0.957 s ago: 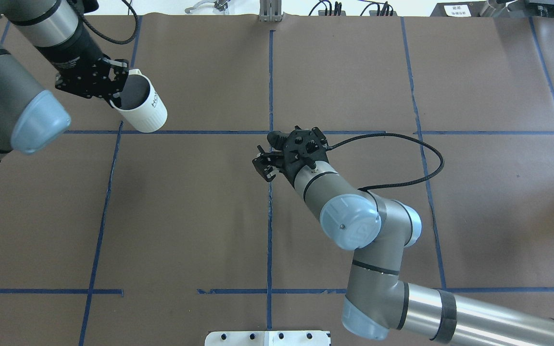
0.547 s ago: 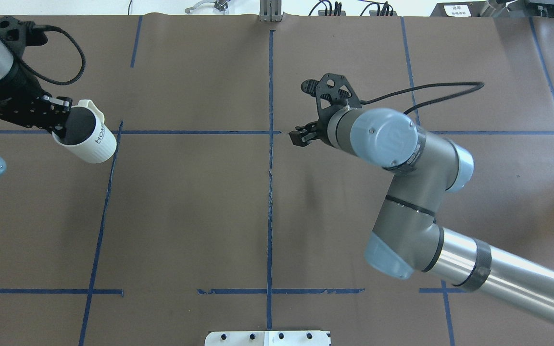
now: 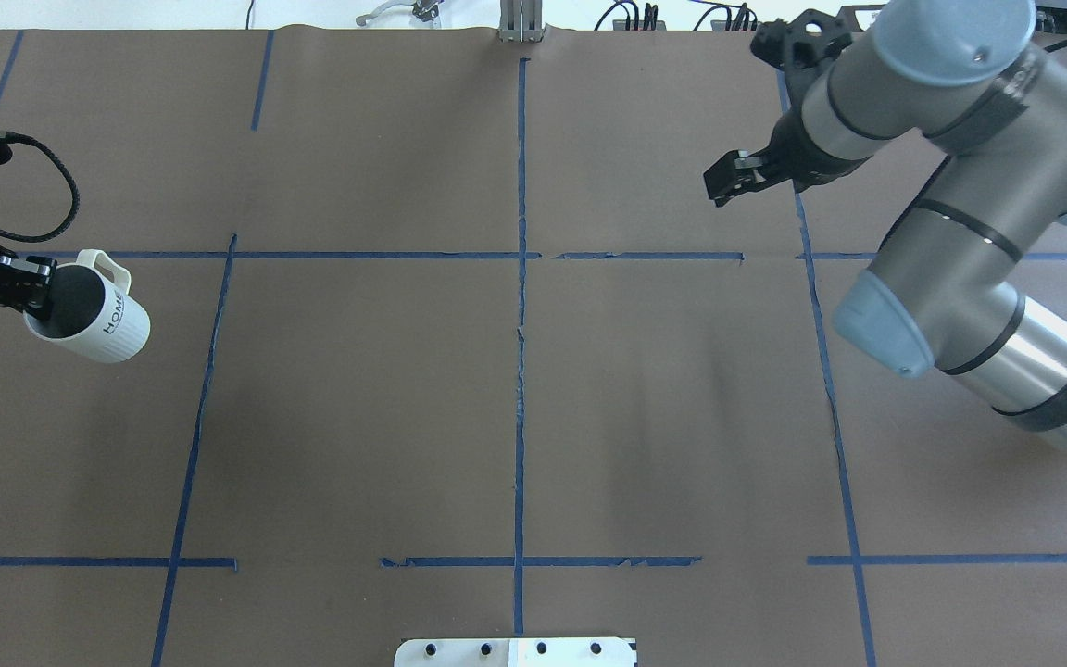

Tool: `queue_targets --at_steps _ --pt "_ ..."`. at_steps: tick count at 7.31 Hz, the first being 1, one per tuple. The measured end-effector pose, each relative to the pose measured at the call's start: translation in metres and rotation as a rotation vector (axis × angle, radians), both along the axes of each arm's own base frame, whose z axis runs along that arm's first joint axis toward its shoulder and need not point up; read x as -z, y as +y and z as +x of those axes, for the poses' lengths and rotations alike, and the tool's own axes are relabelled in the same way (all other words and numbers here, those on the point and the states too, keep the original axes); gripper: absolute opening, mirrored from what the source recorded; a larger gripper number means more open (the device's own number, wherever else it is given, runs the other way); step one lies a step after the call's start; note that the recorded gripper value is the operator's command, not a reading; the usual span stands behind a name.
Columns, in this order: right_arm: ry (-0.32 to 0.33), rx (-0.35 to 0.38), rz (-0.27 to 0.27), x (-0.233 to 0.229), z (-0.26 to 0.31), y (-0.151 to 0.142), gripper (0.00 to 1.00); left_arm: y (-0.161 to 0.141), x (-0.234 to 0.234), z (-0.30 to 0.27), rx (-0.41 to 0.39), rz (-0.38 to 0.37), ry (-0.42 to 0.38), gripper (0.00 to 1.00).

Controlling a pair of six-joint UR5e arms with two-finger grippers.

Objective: Left arm hands cup to right arm to dump lemon

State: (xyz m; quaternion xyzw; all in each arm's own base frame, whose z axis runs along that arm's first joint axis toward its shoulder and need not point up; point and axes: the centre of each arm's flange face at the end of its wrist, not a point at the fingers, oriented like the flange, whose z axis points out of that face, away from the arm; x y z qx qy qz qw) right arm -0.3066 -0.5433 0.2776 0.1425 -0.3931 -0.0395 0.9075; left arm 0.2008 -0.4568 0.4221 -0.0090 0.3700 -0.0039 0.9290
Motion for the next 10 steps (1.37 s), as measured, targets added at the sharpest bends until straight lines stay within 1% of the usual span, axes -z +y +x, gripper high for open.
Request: queue_targets --at_steps 1,2,3,5,6,7,8,9,10 --pt "0.004 0.019 -0.011 -0.018 0.029 -0.004 1.00 -0.002 -0.016 0.002 -0.001 -0.009 -0.006 0.00" --pt "0.018 0.065 0.004 -0.042 0.059 -0.007 1.00 -0.006 -0.031 0.005 -0.001 -0.010 -0.006 0.00" --pt "0.035 0.114 0.031 -0.067 0.091 -0.009 1.00 -0.009 -0.048 0.008 -0.003 -0.009 -0.004 0.00" --pt "0.064 0.207 0.083 -0.116 0.139 -0.005 1.00 -0.003 -0.087 0.004 -0.009 -0.010 -0.005 0.00" --pt "0.082 0.240 0.106 -0.137 0.157 0.000 1.00 0.004 -0.103 -0.001 -0.010 -0.009 -0.005 0.00" --pt "0.094 0.253 0.113 -0.151 0.171 0.005 1.00 0.011 -0.118 -0.006 -0.011 -0.003 0.000 0.01" --pt "0.100 0.258 0.111 -0.160 0.178 0.008 1.00 0.015 -0.131 -0.008 -0.015 0.010 0.009 0.20" --pt "0.103 0.260 0.107 -0.166 0.181 0.010 1.00 0.015 -0.142 -0.008 -0.020 0.023 0.015 0.88" --pt "0.104 0.261 0.105 -0.168 0.182 0.012 1.00 0.014 -0.146 -0.008 -0.025 0.031 0.023 1.00"
